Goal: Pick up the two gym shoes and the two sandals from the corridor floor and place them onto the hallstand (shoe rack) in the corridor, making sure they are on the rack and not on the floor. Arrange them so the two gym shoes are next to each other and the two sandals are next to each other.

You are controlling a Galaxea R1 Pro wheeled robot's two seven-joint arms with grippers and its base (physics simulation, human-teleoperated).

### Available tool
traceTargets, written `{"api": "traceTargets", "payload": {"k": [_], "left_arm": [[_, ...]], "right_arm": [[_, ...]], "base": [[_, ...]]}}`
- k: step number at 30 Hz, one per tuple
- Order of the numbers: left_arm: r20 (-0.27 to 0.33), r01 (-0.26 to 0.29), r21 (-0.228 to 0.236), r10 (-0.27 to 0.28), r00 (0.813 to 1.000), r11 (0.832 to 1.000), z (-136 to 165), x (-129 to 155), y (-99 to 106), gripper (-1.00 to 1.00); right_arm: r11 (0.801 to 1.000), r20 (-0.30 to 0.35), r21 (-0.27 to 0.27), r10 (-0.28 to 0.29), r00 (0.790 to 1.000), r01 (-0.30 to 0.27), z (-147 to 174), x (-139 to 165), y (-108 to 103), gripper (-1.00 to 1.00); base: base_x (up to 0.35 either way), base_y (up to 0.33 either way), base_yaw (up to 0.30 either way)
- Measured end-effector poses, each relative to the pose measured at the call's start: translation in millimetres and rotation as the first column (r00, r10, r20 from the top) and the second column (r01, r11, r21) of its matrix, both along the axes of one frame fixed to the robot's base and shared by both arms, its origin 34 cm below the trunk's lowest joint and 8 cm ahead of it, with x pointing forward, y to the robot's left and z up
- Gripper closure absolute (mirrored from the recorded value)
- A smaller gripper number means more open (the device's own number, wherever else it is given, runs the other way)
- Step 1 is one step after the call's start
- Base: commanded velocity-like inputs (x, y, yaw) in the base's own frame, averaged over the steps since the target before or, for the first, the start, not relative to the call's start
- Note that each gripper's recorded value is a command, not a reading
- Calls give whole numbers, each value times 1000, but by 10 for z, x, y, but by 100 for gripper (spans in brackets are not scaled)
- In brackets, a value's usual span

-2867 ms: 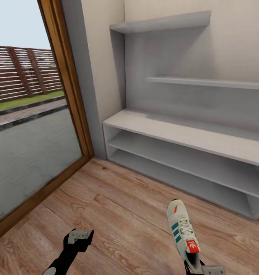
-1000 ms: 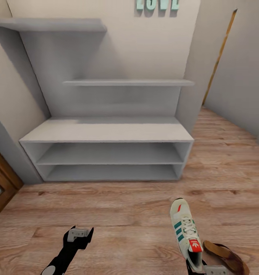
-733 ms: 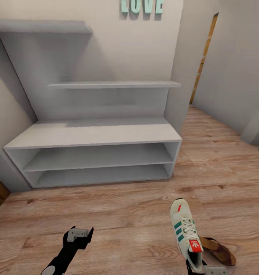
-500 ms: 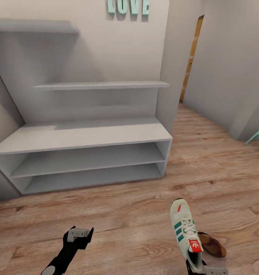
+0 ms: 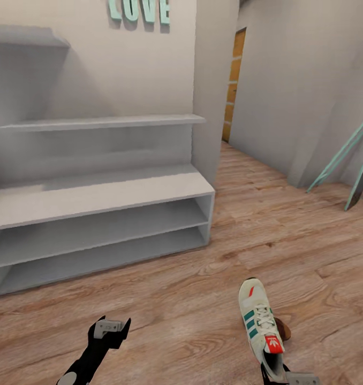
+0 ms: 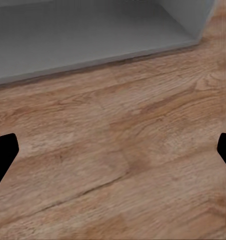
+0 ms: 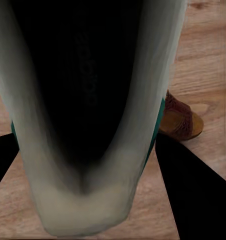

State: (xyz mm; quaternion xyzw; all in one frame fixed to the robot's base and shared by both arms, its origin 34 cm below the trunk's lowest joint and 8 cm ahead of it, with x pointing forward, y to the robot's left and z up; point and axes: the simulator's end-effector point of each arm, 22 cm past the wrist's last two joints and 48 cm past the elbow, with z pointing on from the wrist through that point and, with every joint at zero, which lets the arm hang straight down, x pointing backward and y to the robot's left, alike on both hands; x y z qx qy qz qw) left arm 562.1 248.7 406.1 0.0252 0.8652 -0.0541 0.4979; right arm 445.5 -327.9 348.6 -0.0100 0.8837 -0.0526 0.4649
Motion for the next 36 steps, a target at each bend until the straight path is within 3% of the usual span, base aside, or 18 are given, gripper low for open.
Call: {"api": "traceTargets", "payload": {"k": [11,15,26,36], "left_arm": [[3,-4,-3,4,1000,1000,21,9,-5,-100],[2,-5,-3,5,1000,1000,22,7,-3,-100],[5,-7,-3,7,1000,1000,41,12,4,-100],[14,-6,-2,6,1000,1000,74,28,-1,-100]], "right_arm": [[1000,8,-4,-19,1000,19,29,10,-76,100],[999,13,-9,-46,999,47,48,9,-184,100],[999,19,-9,-53,998,53,69,18,-203,100],[999,25,-9,-53,998,53,90,34,-204,100]], "base": [[0,18,-300],[0,232,-300],[0,295,-300],[0,47,-300]]}}
